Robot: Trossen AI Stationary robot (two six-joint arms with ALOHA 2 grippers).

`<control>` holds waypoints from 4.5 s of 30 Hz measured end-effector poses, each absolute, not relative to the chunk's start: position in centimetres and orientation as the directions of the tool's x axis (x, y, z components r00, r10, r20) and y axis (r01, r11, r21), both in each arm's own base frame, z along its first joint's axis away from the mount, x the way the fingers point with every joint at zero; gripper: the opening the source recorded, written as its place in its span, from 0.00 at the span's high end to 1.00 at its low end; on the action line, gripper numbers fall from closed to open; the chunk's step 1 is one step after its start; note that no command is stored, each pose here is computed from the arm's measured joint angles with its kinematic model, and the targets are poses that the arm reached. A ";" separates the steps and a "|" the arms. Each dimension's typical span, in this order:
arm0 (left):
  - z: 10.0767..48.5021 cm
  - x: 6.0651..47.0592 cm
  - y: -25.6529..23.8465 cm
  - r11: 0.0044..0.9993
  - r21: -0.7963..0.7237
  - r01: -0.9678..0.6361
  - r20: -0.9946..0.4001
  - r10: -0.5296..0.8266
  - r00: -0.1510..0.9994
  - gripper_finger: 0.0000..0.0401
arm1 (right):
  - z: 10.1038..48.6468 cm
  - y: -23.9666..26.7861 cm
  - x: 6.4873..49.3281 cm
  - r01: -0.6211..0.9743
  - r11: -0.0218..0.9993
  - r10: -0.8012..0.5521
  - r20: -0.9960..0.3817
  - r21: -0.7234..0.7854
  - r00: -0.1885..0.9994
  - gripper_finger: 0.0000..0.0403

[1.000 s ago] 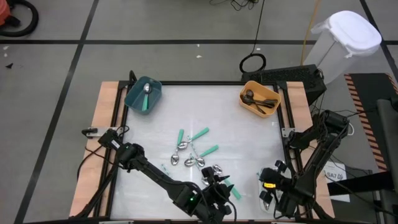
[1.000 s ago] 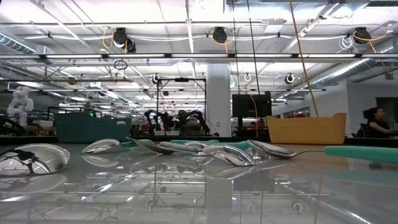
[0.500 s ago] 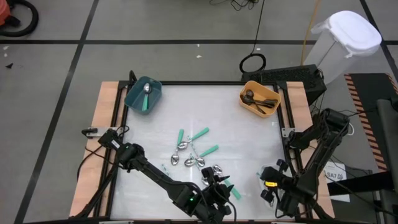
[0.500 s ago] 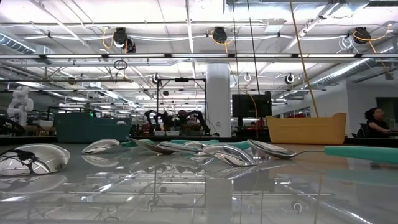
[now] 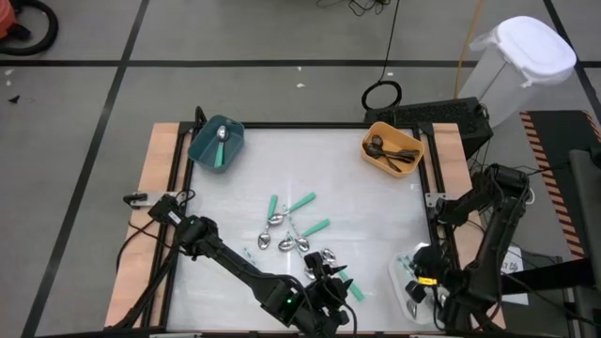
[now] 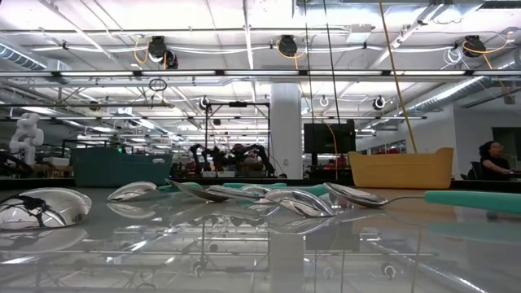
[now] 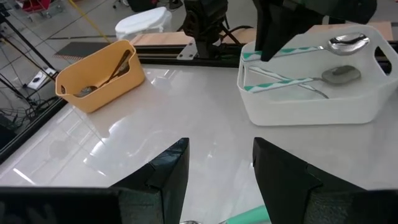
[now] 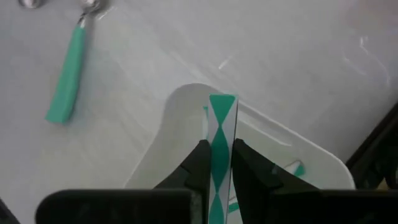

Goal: Sort silverware by color (type)
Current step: Put the patterned green spoon into the white bin

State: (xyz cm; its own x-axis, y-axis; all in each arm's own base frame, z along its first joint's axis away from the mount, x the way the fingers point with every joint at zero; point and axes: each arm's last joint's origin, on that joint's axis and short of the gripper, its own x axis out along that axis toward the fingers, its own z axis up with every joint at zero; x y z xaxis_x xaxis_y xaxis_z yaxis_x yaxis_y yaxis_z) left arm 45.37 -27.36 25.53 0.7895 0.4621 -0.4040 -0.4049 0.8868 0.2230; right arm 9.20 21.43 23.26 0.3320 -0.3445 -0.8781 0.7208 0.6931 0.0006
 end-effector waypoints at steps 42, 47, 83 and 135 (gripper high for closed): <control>22.8 41.9 -21.6 0.759 0.468 -0.454 -0.669 0.639 0.379 0.56 | 22.8 20.4 13.6 0.157 0.863 -0.443 -0.570 -0.480 0.692 0.66; 22.5 42.7 -19.8 0.797 0.422 -0.431 -0.772 0.566 0.290 0.56 | 21.3 19.4 13.5 0.125 0.830 -0.481 -0.584 -0.544 0.654 0.66; 17.2 43.9 -17.2 0.858 0.234 0.457 -0.971 0.224 0.077 0.56 | 20.3 20.4 12.8 -0.040 0.866 -0.377 -0.705 -0.498 0.601 0.66; 15.0 45.7 -15.1 0.792 0.116 0.599 -0.990 0.139 0.009 0.68 | 20.3 20.3 13.4 -0.108 0.837 -0.374 -0.705 -0.537 0.603 0.66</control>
